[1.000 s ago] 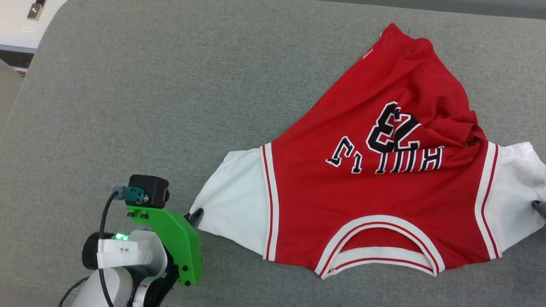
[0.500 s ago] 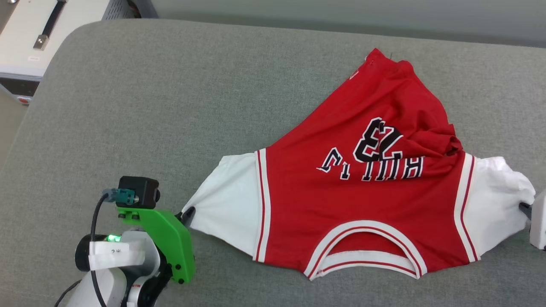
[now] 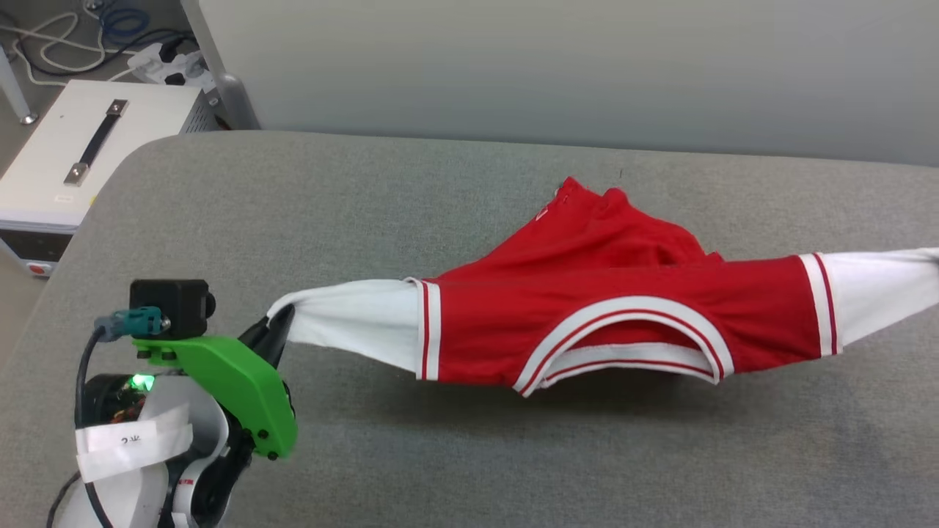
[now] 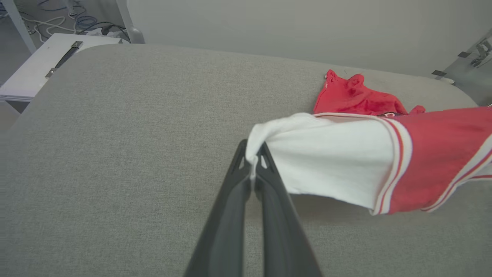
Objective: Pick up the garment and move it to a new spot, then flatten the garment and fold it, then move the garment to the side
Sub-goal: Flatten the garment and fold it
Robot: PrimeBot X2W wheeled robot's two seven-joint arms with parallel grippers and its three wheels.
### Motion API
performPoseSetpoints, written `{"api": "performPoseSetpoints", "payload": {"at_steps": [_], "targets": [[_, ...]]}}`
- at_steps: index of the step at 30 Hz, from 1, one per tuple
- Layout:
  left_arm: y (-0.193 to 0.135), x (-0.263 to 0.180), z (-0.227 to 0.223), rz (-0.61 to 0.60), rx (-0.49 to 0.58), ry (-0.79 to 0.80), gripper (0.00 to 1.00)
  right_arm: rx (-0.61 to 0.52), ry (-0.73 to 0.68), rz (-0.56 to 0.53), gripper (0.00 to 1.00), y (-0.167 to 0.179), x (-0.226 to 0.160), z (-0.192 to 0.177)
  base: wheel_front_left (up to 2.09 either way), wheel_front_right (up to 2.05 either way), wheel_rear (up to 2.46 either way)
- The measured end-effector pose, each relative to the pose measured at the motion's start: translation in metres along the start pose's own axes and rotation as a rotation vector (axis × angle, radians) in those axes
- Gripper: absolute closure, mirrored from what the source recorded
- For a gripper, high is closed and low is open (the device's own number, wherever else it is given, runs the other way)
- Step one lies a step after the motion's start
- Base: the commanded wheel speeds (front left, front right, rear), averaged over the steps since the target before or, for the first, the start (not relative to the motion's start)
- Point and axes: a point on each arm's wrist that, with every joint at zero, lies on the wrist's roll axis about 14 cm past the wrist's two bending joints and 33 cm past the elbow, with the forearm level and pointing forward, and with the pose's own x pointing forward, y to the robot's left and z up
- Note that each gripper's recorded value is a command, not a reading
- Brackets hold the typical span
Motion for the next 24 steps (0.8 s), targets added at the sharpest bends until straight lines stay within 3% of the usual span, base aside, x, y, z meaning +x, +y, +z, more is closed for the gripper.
{"api": "performPoseSetpoints", "payload": {"at_steps": [17,24], "targets": [[-0.011,-0.049,0.137,-0.034,0.058,-0.496,1.00,-0.057,-0.505,-0.026,1.00,-0.002,-0.079,0.116,0.00,0.00,0.00],[-0.010,-0.052,0.167,-0.037,0.046,-0.605,1.00,-0.060,-0.581,-0.025,1.00,-0.002,-0.082,0.137,0.00,0.00,0.00]]}}
